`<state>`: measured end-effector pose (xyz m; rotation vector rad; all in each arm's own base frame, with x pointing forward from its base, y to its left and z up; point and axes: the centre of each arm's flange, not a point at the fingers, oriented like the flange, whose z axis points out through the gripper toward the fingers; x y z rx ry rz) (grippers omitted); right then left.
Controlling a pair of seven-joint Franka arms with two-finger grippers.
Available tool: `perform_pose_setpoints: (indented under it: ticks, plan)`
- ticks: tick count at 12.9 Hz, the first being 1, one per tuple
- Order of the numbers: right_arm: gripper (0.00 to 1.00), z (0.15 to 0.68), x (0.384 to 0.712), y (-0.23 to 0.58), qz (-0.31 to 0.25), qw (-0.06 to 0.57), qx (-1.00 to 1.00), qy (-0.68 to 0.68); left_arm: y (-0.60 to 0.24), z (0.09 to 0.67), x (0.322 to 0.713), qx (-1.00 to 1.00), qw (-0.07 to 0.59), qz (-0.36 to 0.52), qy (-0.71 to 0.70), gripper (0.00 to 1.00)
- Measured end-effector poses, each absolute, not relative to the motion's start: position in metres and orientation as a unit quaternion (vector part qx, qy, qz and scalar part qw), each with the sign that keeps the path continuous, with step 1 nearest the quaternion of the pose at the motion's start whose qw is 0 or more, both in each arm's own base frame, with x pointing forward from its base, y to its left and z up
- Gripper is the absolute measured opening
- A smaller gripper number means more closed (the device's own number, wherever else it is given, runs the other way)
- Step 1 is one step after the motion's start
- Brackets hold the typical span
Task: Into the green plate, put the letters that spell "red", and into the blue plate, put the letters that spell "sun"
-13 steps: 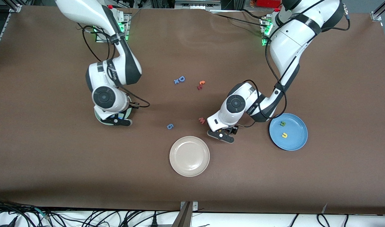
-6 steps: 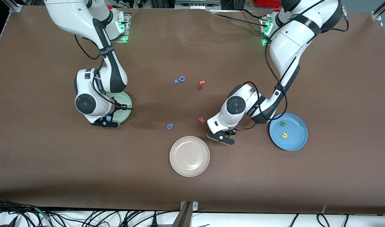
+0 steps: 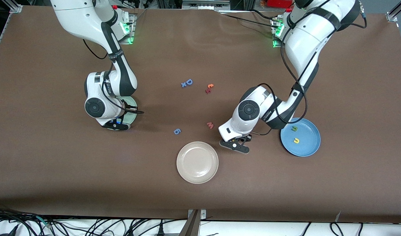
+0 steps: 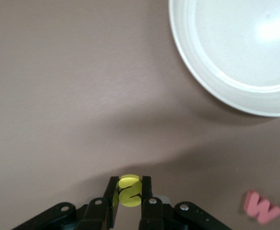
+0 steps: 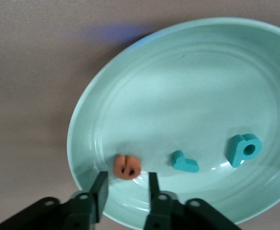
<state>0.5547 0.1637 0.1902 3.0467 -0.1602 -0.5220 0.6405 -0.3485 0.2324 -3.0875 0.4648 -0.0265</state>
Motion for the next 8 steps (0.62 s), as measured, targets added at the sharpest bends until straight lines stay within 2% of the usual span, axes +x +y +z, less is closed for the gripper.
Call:
perform_pose_setpoints:
  ticks: [3,4,5,8]
  plan:
    - [0.80,0.200,0.559,0.164,-0.163,0.019,0.985,-0.052,-0.320,0.278,0.646,-0.986,0.038,0.009,0.162,0.22]
    - [0.94,0.212,0.562,0.164,-0.163,0.015,0.985,-0.052,-0.301,0.290,0.653,-0.983,0.042,0.018,0.178,0.22]
    - [0.99,0.228,0.566,0.162,-0.167,0.012,0.984,-0.054,-0.275,0.299,0.661,-0.980,0.038,0.028,0.194,0.22]
    - [0.99,0.293,0.584,0.153,-0.181,0.001,0.982,-0.059,-0.174,0.302,0.684,-0.969,0.017,0.059,0.238,0.22]
